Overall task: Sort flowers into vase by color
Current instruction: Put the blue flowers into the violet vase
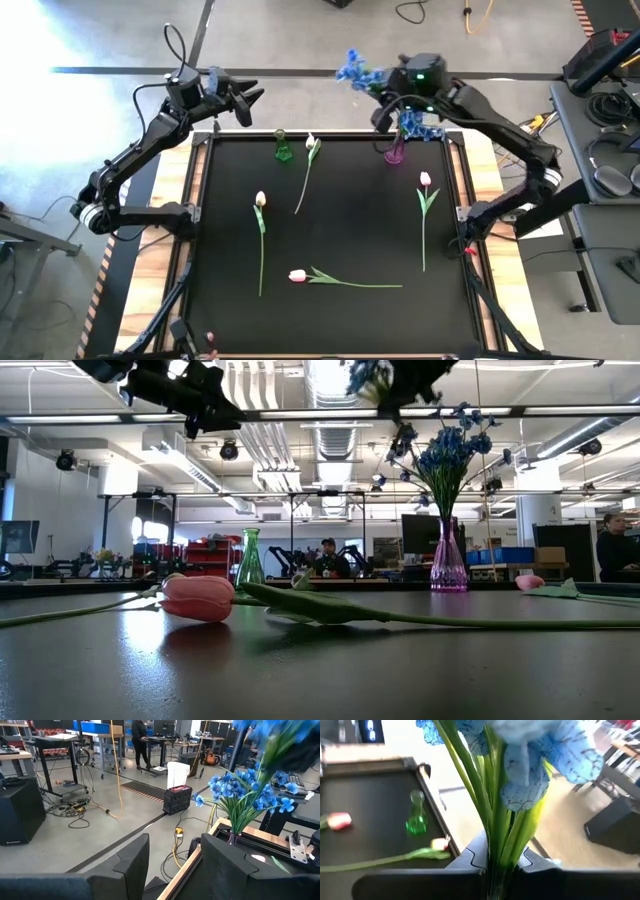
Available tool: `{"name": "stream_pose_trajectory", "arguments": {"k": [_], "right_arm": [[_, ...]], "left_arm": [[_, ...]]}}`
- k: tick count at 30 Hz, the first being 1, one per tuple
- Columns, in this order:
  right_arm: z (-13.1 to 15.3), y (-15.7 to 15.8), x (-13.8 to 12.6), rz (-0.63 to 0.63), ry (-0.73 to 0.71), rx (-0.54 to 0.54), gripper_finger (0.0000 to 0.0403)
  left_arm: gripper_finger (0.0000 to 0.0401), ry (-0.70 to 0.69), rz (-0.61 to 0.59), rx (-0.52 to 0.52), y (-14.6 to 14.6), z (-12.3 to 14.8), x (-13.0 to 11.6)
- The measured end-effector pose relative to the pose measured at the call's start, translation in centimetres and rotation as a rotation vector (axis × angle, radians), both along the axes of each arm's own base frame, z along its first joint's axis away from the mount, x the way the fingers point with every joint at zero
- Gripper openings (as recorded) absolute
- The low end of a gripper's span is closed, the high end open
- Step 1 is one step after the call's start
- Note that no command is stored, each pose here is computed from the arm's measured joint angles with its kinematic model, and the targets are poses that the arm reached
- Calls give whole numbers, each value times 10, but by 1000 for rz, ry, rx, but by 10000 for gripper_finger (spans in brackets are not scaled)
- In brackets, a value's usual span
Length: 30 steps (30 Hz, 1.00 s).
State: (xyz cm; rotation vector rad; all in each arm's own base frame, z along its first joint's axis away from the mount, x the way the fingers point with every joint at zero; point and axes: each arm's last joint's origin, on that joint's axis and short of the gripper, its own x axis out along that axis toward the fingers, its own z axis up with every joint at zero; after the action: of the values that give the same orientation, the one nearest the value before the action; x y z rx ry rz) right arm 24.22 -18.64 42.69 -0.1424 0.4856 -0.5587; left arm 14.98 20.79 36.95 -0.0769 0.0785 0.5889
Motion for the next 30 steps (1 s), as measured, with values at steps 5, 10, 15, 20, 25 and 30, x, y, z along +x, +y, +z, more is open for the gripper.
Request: {"name": "stream_pose_trajectory", "arguments": {"k": [5, 10, 15, 20, 25, 30], "right_arm": [[35, 24, -37, -110, -120, -72, 13], [61, 41, -77, -210, -232, -146, 13], [75, 56, -105, -364, -278, -218, 13], [71, 58, -117, -580, -218, -217, 13], [49, 51, -118, -635, -137, -160, 13], [38, 56, -127, -624, -241, -177, 11]], "left_arm": [[164, 1, 0, -2, 0, 0, 0], [164, 2, 0, -3, 0, 0, 0], [164, 5, 0, -7, 0, -1, 0], [164, 3, 0, -10, 0, -1, 0], [164, 8, 0, -17, 0, -2, 0], [164, 8, 0, -18, 0, -2, 0]]}}
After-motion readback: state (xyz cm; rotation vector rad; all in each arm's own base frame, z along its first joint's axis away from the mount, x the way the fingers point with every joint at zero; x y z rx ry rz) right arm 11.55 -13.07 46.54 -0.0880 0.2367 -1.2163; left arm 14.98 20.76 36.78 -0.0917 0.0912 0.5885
